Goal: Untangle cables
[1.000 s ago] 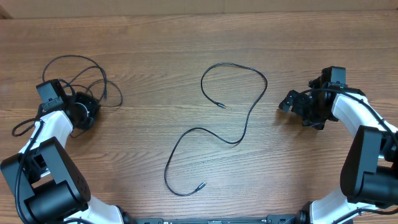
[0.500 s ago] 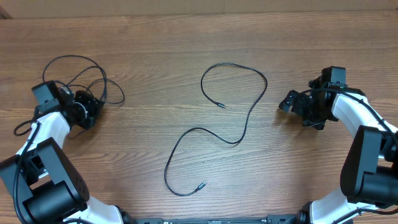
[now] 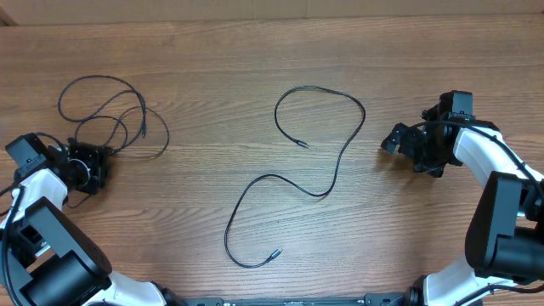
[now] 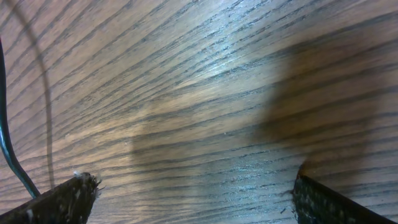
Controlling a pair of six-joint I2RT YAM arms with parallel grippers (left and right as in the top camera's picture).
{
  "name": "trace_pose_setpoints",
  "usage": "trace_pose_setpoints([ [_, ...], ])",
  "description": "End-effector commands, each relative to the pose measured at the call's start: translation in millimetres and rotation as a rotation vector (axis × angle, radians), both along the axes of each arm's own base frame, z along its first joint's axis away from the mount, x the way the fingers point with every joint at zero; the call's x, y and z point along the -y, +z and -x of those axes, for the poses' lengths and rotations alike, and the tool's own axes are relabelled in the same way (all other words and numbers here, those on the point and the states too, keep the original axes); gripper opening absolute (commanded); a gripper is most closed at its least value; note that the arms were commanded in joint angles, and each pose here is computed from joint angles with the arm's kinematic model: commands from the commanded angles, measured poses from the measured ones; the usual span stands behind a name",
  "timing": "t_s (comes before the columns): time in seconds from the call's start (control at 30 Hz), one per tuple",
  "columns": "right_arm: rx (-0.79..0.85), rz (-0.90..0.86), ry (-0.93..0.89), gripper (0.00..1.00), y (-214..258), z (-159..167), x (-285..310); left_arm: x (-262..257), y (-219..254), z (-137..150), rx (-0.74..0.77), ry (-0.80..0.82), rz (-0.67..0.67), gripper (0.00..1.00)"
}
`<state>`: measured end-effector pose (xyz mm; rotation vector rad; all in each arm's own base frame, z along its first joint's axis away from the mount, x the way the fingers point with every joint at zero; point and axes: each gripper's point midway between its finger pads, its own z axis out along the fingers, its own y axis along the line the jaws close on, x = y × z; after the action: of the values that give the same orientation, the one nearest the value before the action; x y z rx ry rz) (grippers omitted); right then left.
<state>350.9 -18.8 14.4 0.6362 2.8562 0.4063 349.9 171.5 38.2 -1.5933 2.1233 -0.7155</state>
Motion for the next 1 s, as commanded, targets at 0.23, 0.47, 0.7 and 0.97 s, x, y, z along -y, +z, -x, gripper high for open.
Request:
trace_pose_setpoints([
  [0.23, 0.019, 0.014, -0.004, 1.00, 5, -1, 3, 8, 10, -4, 0.044, -0.035, 0.013, 0.87],
  [0.47, 0.020, 0.014, -0.004, 1.00, 5, -1, 3, 25, 22, -13, 0.126, -0.110, 0.072, 0.87],
  [0.7, 0.019, 0.014, -0.004, 1.00, 5, -1, 3, 41, 35, -18, 0.201, -0.159, 0.163, 0.88],
  [0.97, 0.020, 0.014, -0.004, 1.00, 5, -1, 3, 52, 50, -25, 0.281, -0.211, 0.213, 0.88],
])
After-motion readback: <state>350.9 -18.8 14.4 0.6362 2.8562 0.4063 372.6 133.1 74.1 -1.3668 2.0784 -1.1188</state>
